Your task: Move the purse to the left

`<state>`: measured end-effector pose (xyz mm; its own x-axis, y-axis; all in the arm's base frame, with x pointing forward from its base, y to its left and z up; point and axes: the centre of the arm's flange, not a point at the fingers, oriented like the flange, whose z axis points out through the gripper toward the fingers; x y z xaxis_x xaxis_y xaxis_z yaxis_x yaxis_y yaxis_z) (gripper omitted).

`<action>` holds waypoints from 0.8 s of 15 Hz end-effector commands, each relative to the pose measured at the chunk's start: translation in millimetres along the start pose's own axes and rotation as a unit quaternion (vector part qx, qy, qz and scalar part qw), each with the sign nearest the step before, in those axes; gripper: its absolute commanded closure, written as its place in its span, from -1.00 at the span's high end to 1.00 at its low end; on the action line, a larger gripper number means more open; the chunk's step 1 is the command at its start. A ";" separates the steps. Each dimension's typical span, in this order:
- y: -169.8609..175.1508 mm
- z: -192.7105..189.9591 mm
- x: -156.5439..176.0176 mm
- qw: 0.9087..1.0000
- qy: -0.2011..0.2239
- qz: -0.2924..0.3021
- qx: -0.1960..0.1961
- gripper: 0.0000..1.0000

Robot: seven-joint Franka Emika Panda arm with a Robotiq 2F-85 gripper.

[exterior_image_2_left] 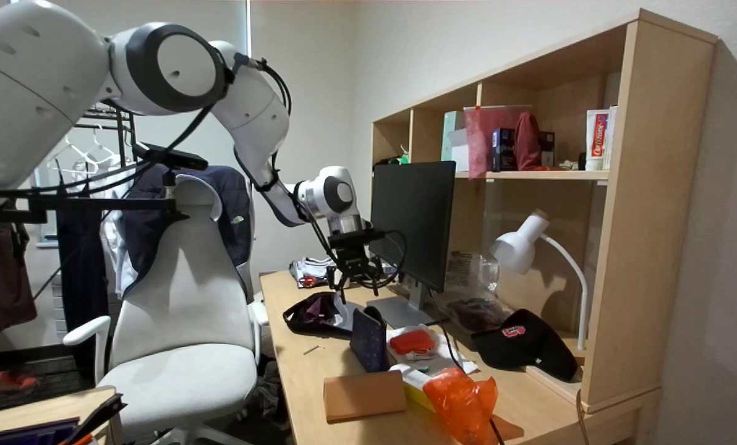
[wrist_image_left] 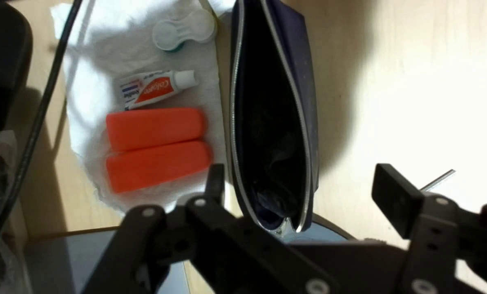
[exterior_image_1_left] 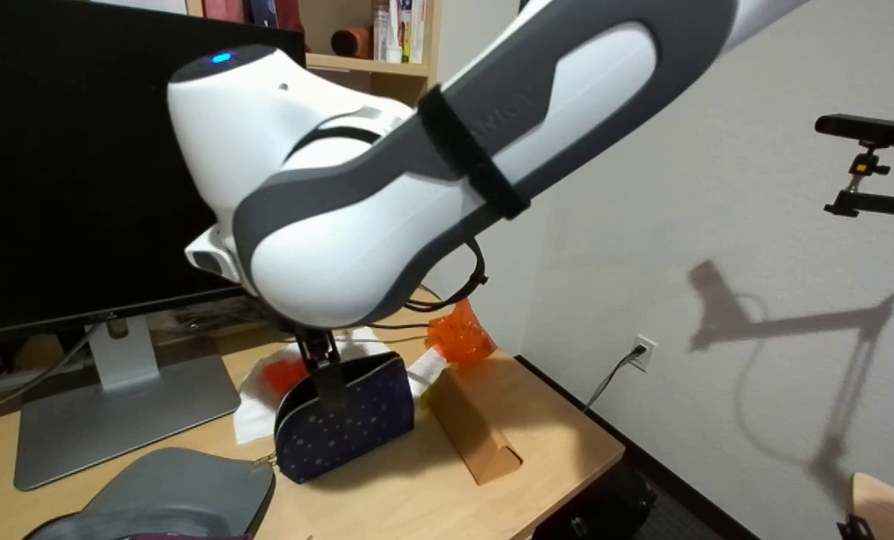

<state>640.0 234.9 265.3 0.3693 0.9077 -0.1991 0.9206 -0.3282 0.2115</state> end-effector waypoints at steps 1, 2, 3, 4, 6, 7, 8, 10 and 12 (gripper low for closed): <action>-13.5 -49.2 -41.4 0.999 -0.019 0.033 -0.007 1.00; -14.1 -59.3 -53.3 0.998 -0.029 0.049 -0.006 1.00; -14.4 -69.7 -69.7 0.997 -0.047 0.069 0.000 1.00; -14.4 -77.2 -85.4 0.994 -0.058 0.092 0.005 1.00; -13.0 -88.2 -118.5 0.988 -0.073 0.132 0.021 1.00; -11.6 -91.3 -133.9 0.985 -0.074 0.152 0.026 1.00; -11.5 -92.7 -150.7 0.981 -0.070 0.175 0.034 1.00; -12.6 -93.5 -181.5 0.973 -0.051 0.221 0.045 1.00; -17.6 -91.7 -209.4 0.961 -0.033 0.268 0.057 1.00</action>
<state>572.2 107.4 384.5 0.7181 0.6568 -0.2301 0.6957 -0.6862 0.2125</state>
